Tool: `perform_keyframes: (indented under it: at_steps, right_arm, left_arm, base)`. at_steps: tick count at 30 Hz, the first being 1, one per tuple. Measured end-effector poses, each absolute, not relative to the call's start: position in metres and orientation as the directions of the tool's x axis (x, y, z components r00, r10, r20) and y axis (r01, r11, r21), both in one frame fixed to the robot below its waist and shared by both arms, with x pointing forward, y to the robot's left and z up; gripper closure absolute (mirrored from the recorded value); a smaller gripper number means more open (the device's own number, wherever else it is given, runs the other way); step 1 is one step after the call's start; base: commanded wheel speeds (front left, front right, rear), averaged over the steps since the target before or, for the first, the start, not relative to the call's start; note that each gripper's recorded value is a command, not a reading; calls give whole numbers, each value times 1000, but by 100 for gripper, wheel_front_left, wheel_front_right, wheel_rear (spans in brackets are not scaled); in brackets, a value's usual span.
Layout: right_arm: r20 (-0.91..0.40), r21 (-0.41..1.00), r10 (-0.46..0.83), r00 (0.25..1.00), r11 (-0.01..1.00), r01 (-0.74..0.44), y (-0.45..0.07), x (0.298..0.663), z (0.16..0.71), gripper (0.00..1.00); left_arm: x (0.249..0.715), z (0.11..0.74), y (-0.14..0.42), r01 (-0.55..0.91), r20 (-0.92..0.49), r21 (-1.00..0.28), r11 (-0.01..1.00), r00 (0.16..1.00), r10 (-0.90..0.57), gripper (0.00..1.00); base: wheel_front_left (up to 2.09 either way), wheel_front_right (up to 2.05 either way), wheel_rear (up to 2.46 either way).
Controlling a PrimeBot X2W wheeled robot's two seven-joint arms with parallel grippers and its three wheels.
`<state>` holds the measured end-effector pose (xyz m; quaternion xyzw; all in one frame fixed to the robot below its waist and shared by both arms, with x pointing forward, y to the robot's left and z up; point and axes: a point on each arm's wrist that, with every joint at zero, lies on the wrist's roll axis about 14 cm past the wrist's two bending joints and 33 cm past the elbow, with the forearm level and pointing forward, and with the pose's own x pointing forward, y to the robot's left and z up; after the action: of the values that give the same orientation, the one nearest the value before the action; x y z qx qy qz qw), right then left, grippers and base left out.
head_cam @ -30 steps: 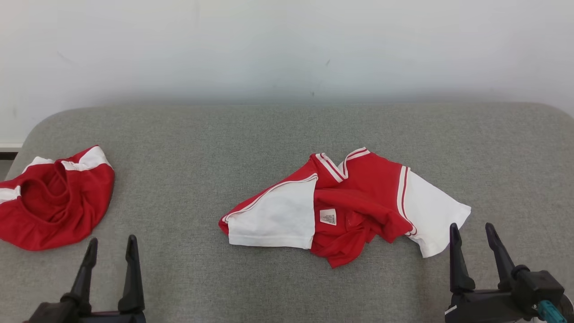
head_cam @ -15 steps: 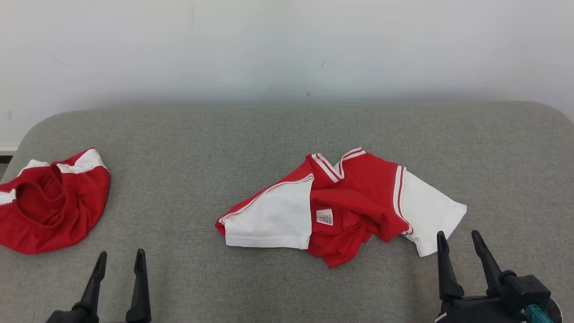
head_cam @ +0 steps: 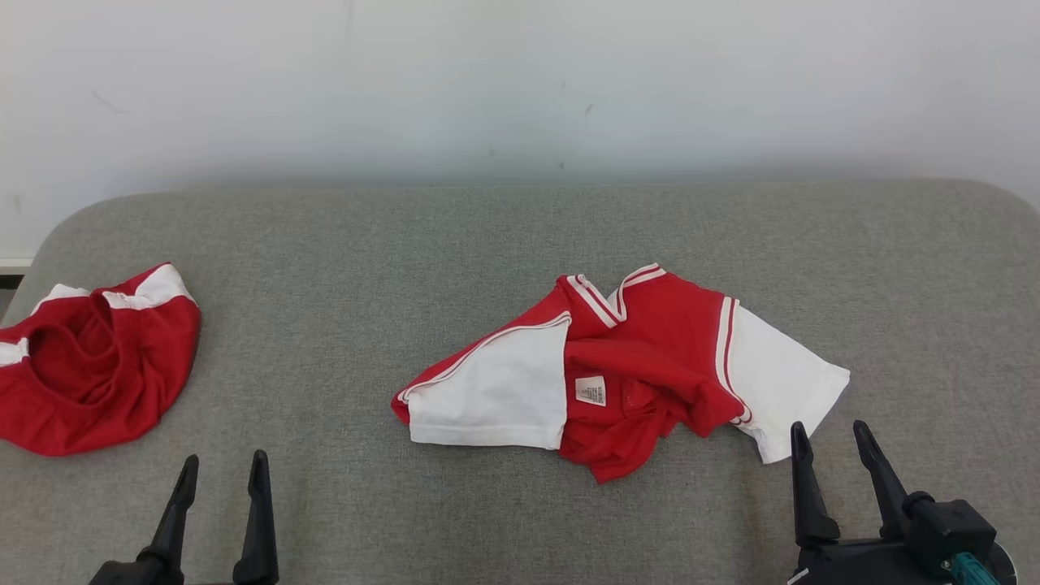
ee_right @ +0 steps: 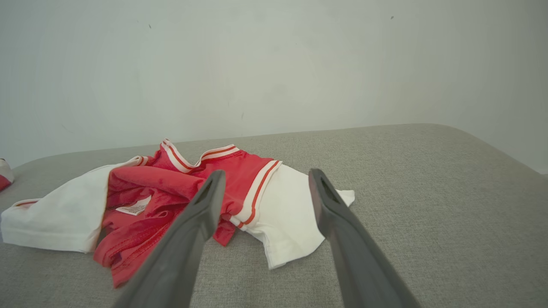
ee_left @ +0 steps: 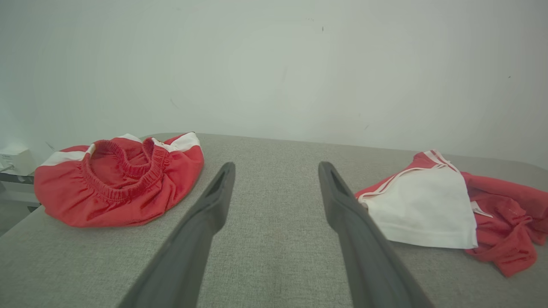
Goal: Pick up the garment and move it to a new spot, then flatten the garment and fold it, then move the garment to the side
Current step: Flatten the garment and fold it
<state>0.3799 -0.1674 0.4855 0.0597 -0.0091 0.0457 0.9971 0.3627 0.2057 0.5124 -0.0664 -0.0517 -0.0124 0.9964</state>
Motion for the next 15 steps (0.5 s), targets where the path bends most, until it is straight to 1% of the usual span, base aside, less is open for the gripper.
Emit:
perform_keyframes:
  at_steps: [10, 15]
  right_arm:
    - [12, 107, 102, 995, 989, -103, -164, 383, 482, 0]
    - [11, 61, 138, 990, 988, -139, -157, 406, 491, 0]
  left_arm:
    - [361, 510, 208, 24, 99, -133, 991, 995, -11, 0]
    - [362, 507, 203, 27, 90, -145, 989, 996, -14, 0]
  base:
    - [0, 0, 0]
    - [0, 0, 0]
